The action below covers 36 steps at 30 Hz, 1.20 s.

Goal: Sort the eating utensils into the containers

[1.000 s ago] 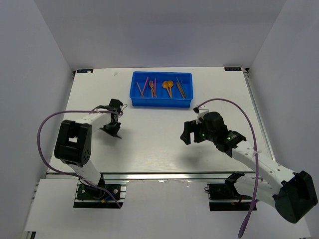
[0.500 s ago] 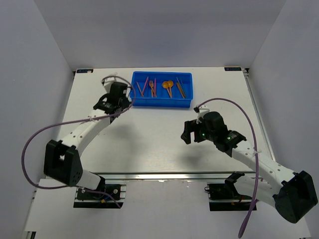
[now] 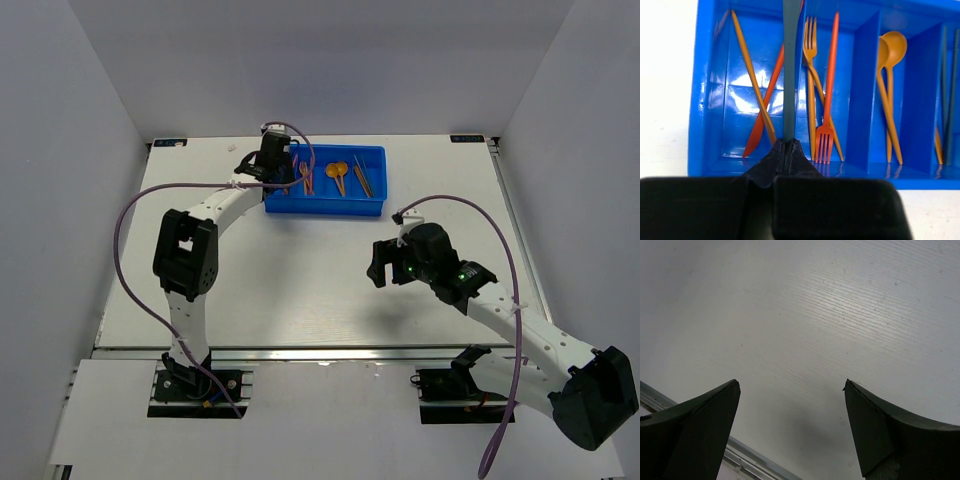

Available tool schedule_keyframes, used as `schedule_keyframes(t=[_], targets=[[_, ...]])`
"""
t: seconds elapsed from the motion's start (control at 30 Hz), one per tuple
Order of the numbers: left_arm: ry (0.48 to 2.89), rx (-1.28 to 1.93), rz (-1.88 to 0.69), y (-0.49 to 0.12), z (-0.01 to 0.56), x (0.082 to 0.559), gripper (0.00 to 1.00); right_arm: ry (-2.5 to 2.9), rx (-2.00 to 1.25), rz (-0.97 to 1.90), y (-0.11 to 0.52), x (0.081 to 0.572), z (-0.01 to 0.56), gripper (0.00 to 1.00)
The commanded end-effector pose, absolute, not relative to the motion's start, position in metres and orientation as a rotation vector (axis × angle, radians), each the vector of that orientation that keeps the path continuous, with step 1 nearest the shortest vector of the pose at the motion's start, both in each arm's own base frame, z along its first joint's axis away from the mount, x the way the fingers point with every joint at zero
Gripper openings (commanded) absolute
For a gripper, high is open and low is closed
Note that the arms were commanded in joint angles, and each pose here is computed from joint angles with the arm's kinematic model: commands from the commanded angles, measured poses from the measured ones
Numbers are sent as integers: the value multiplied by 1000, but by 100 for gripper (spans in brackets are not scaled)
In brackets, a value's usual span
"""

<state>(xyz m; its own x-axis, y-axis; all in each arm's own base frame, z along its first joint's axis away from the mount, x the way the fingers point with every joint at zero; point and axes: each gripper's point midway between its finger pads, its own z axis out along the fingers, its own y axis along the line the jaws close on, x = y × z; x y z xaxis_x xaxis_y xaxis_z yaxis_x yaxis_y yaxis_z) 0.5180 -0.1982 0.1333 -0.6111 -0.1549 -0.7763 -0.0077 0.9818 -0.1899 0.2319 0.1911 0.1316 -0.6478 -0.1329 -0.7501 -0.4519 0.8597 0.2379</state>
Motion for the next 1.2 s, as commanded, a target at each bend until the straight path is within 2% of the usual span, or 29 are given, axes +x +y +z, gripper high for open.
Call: schedule_keyframes(t=[0.0, 0.57, 0.9, 1.07, 1.1, 1.17], targets=[[2179, -93, -238, -205, 155, 525, 0, 2206, -424, 512, 189, 237, 146, 89], [2115, -304, -246, -198, 138, 537, 0, 2222, -442, 515, 192, 238, 138, 89], [2185, -318, -213, -195, 103, 528, 0, 2223, -446, 521, 193, 237, 137, 89], [2194, -318, -210, -194, 100, 526, 11, 2224, -450, 525, 194, 237, 137, 89], [2196, -316, -203, -194, 99, 526, 21, 2223, -449, 526, 193, 236, 137, 89], [2195, -319, -191, -192, 101, 527, 32, 2222, -450, 527, 194, 236, 138, 89]])
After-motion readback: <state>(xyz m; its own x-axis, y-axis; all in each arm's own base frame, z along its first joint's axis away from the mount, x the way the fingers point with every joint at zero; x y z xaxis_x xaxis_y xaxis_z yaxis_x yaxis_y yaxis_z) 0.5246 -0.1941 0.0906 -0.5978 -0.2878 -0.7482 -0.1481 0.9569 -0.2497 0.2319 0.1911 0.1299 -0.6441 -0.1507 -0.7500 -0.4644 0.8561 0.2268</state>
